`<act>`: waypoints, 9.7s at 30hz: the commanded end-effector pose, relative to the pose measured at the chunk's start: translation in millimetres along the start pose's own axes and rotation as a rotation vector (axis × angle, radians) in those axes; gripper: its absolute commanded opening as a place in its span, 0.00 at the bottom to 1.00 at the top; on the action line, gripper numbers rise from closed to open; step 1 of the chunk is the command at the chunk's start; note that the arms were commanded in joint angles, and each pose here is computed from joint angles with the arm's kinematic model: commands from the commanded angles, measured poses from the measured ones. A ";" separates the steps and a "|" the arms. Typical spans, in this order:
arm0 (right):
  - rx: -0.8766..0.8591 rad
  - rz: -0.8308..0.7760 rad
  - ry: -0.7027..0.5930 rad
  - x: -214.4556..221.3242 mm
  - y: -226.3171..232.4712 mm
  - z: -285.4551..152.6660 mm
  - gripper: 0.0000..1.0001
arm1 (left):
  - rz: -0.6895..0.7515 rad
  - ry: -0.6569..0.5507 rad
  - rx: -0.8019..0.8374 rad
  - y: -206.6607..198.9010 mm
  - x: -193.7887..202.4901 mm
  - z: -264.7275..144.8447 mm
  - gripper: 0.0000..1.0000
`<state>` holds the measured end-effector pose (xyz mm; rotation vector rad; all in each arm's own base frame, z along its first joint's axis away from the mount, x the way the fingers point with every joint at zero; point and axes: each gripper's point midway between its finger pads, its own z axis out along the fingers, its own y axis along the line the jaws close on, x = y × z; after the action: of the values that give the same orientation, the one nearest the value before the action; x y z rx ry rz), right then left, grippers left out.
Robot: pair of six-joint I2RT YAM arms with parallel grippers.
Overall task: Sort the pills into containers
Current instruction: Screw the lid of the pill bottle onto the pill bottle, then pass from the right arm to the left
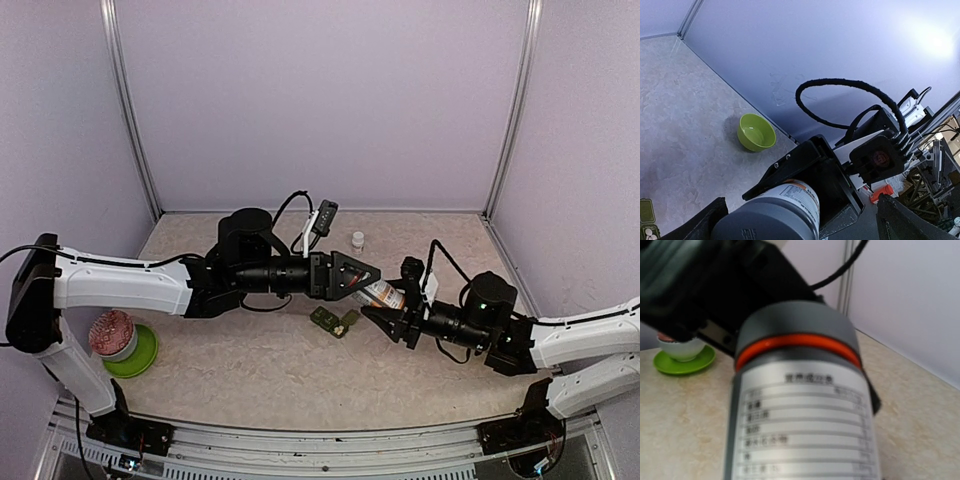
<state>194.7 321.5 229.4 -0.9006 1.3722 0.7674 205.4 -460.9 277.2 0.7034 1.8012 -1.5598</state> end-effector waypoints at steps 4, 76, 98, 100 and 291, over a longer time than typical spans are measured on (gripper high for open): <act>-0.052 0.018 -0.020 -5.8 11.9 9.8 0.22 | 0.040 -0.015 0.078 -24.2 -13.2 5.9 0.99; 0.063 -0.076 0.020 -3.3 1.0 -4.3 0.23 | -0.037 -0.019 -0.113 15.7 -21.9 -29.4 0.99; 0.148 -0.063 0.021 -6.6 -14.1 8.1 0.23 | -0.057 0.034 -0.044 15.5 -4.0 -7.4 0.99; 0.131 -0.063 0.044 0.2 -11.3 12.3 0.23 | -0.045 0.020 -0.029 11.3 -8.1 -8.1 0.99; -0.051 0.147 0.129 -18.4 -0.7 -13.5 0.24 | -0.114 0.157 0.119 6.7 2.9 -6.8 0.59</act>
<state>184.6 309.2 234.7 -0.9186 1.5932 0.8996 208.2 -448.1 262.9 0.7856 1.9436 -1.7075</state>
